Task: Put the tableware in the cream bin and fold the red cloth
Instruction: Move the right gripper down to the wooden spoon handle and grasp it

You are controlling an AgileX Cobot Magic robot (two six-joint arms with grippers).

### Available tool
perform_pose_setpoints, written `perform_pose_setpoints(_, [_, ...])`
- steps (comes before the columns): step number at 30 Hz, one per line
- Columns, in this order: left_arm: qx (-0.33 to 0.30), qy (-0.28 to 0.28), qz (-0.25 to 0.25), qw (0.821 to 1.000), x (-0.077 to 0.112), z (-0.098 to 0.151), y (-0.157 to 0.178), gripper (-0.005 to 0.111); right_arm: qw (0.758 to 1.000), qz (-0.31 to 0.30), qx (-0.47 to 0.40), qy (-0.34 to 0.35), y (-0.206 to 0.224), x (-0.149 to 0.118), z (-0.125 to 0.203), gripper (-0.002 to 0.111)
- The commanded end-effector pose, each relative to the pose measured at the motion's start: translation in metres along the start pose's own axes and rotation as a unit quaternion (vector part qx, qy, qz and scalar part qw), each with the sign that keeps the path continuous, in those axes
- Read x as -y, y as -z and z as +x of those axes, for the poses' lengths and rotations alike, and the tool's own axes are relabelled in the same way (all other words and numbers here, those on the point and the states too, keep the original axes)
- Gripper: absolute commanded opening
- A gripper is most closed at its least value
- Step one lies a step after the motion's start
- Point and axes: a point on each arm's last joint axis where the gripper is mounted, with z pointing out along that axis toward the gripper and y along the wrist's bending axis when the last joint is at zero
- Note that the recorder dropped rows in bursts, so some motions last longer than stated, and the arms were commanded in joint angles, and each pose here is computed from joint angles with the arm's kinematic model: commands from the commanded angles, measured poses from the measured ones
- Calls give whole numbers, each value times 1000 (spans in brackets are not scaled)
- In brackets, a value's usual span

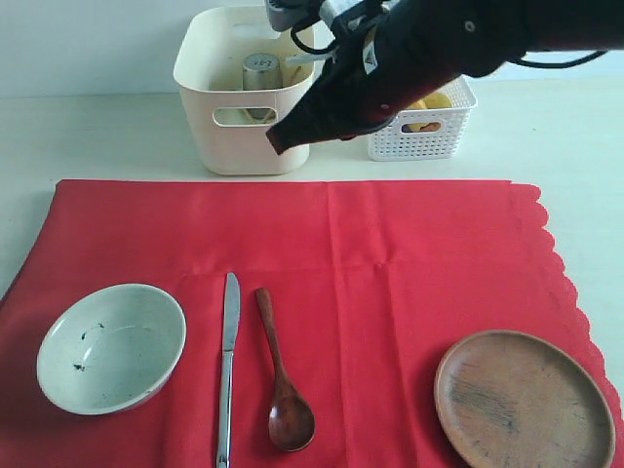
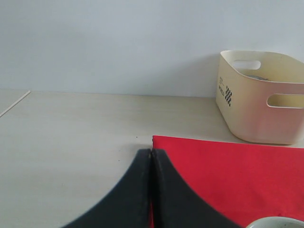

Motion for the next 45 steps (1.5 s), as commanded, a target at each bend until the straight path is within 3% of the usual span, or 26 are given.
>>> perform_pose_setpoints(1, [2,0,3,1000,0,0,0,2,1000,-17,17,-15,4,-3,17,0])
perform_pose_setpoints(18, [2,0,3,1000,0,0,0,2,999,-29,7,-41,-2,-6,29,0])
perform_pose_setpoints(26, [2,0,3,1000,0,0,0,2,997,-77,13,20,-3,-58,32,0])
perform_pose_setpoints(45, [2,0,3,1000,0,0,0,2,994,-85,-65,-2,-41,-71,58,0])
